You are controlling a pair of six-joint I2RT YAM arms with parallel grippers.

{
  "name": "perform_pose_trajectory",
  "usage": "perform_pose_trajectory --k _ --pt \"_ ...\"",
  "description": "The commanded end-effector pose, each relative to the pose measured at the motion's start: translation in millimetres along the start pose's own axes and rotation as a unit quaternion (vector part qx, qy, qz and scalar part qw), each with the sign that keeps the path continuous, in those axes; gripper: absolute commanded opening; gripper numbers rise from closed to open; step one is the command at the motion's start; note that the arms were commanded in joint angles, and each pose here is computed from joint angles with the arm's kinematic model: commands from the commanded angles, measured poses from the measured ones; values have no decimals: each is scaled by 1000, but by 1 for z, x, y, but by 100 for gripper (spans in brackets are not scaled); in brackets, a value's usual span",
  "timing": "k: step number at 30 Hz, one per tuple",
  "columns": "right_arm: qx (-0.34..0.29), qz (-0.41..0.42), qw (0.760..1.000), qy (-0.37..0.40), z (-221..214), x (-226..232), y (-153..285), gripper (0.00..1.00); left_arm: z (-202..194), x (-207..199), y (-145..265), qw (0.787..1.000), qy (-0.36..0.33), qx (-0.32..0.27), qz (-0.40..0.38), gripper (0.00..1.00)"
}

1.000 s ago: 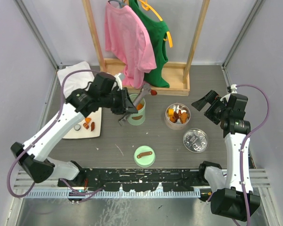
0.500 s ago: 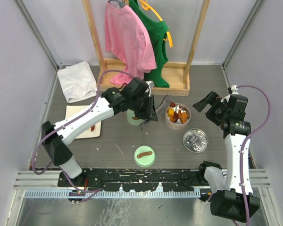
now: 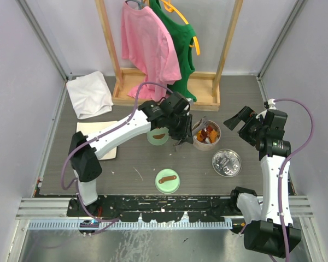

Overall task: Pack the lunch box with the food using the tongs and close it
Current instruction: Place the fake food in the packing box.

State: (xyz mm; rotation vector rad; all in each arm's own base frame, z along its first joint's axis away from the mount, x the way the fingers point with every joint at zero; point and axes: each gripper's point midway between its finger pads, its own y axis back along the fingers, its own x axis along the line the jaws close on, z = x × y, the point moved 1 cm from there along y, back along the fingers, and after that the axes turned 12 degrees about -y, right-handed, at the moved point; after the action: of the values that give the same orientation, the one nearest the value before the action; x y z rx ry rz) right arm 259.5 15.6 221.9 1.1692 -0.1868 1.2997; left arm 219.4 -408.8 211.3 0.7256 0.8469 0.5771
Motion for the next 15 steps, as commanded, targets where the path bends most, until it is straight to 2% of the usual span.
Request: perform_pose_trajectory --k 1,10,15 --pt "-37 21 999 23 18 17 10 100 4 -14 15 999 -29 -3 -16 9" --pt "-37 22 999 24 18 16 10 100 1 -15 4 999 -34 26 -19 14" --pt "-36 21 999 23 17 16 10 100 5 -12 5 999 -38 22 -3 27"
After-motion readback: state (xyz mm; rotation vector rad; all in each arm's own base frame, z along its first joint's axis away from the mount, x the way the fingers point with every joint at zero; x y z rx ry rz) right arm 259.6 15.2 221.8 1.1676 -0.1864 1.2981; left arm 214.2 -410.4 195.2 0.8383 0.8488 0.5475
